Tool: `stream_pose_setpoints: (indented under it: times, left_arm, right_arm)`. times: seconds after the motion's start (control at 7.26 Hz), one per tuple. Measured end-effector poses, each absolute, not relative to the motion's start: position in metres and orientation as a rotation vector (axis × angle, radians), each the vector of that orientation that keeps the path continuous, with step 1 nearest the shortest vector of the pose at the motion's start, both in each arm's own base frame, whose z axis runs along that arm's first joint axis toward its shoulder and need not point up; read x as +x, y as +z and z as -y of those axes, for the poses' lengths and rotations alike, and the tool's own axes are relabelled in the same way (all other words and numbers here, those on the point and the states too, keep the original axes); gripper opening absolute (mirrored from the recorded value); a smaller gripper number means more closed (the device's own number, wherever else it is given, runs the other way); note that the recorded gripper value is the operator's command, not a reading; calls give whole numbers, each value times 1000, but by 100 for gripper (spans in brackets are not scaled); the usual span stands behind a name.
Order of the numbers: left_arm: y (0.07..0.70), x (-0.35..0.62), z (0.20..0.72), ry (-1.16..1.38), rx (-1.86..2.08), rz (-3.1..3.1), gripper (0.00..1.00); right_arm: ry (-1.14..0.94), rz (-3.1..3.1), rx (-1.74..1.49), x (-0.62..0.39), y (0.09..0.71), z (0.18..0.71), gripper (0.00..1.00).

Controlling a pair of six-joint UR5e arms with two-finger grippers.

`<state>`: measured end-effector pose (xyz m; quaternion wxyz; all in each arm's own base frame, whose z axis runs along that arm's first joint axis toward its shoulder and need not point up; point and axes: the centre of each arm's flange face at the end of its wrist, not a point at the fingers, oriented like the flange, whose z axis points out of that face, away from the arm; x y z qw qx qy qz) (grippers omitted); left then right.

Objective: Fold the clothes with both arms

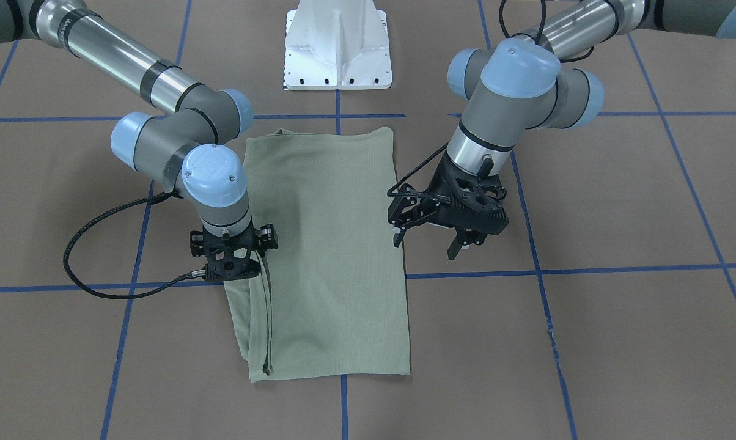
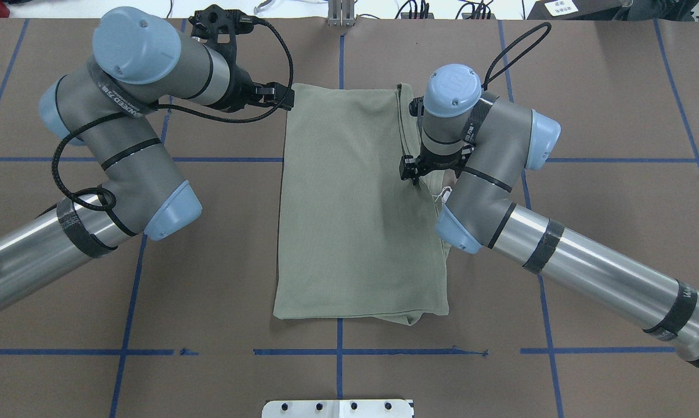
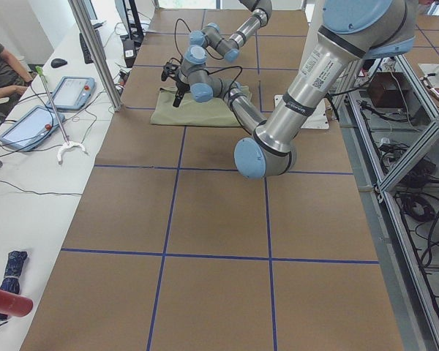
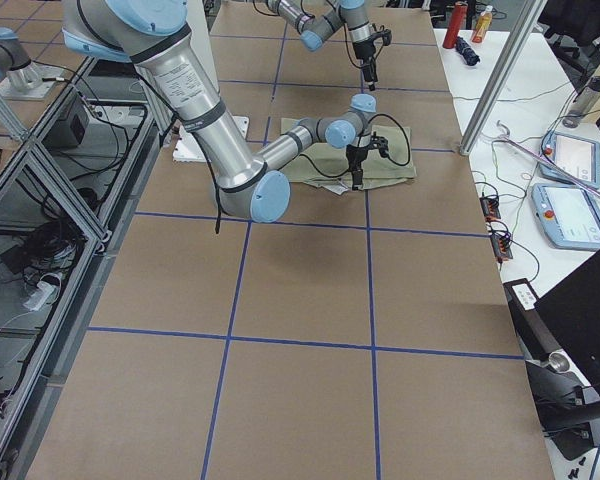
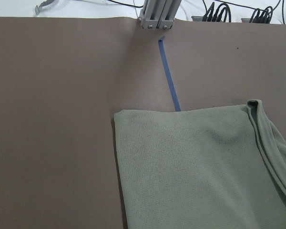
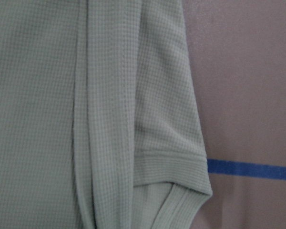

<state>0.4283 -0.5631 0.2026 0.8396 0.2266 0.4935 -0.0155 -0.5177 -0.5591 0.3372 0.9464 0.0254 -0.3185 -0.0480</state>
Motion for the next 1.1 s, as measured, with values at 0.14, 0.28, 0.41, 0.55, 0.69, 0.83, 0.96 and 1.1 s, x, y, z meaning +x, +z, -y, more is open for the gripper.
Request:
stream_pose_setpoints:
  times: [0.14, 0.28, 0.41, 0.55, 0.69, 0.83, 0.96, 1.1]
  left_arm:
    - [203, 429, 563, -32, 479, -1044, 100]
    - [202, 429, 563, -32, 479, -1044, 100]
    - [202, 429, 563, -32, 479, -1044, 100]
    - [202, 429, 563, -33, 479, -1045, 100]
    - [202, 429, 563, -33, 479, -1045, 100]
    - [203, 429, 563, -32, 479, -1045, 100]
    - [203, 429, 563, -32, 479, -1044, 100]
    - [203, 429, 563, -33, 478, -1044, 100]
  right_arm:
    - [-92, 652, 44, -509, 342, 565, 100]
    - [-94, 652, 39, -501, 349, 569, 100]
    - [-100, 646, 37, -494, 359, 571, 100]
    - [-106, 638, 38, -487, 368, 574, 100]
    - [-107, 636, 42, -480, 371, 578, 100]
    - [-103, 639, 50, -475, 366, 583, 100]
    - [-99, 648, 61, -472, 356, 588, 100]
    - [-96, 664, 73, -470, 343, 591, 100]
